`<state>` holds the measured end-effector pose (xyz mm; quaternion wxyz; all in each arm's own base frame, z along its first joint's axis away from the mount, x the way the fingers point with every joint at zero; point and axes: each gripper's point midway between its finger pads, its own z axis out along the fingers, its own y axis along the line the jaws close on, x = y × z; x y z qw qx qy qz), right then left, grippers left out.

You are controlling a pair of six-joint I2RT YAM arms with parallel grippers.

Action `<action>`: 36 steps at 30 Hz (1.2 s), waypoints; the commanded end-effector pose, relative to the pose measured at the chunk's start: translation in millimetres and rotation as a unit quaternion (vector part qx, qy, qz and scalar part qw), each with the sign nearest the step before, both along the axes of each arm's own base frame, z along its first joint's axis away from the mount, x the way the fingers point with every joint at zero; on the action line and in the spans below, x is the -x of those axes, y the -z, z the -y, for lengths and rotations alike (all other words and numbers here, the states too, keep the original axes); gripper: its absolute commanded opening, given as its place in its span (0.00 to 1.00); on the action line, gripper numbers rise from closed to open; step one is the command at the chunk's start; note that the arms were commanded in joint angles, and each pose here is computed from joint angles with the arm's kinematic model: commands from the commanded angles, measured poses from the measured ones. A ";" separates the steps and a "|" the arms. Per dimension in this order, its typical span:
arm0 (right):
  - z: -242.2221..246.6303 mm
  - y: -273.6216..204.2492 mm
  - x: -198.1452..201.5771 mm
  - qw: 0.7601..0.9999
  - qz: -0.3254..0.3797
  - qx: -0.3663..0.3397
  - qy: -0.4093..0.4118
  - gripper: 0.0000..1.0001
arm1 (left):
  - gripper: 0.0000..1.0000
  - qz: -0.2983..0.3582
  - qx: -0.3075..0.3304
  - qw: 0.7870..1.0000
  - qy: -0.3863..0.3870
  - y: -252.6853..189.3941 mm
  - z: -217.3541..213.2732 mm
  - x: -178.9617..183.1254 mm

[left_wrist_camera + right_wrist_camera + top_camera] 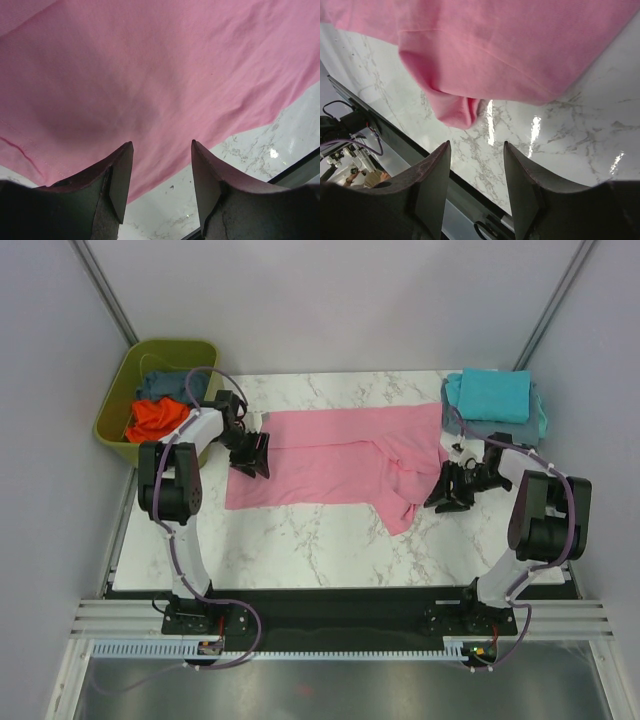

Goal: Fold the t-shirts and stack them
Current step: Fold the tshirt

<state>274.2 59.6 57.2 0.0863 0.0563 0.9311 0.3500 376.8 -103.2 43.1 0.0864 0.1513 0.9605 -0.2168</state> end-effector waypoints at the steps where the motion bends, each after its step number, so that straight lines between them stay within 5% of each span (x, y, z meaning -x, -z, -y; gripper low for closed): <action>1: 8.4 4.0 -3.4 1.000 0.008 0.013 -0.026 0.54 | 0.57 0.022 -0.003 1.000 -0.009 -10.0 -0.1 -14.9; 27: -33.7 33.6 -13.9 0.995 -0.042 -0.004 -0.092 0.45 | 0.57 0.021 -0.007 1.000 -0.014 -5.4 -0.4 -22.3; 34: -30.8 33.7 -16.1 0.994 -0.035 0.012 -0.098 0.00 | 0.57 0.022 -0.010 1.000 -0.013 -4.3 -1.5 -22.4; 36: -31.7 28.2 -11.1 0.995 -0.038 0.010 -0.097 0.00 | 0.57 0.022 -0.010 1.000 -0.013 -4.7 -1.4 -22.9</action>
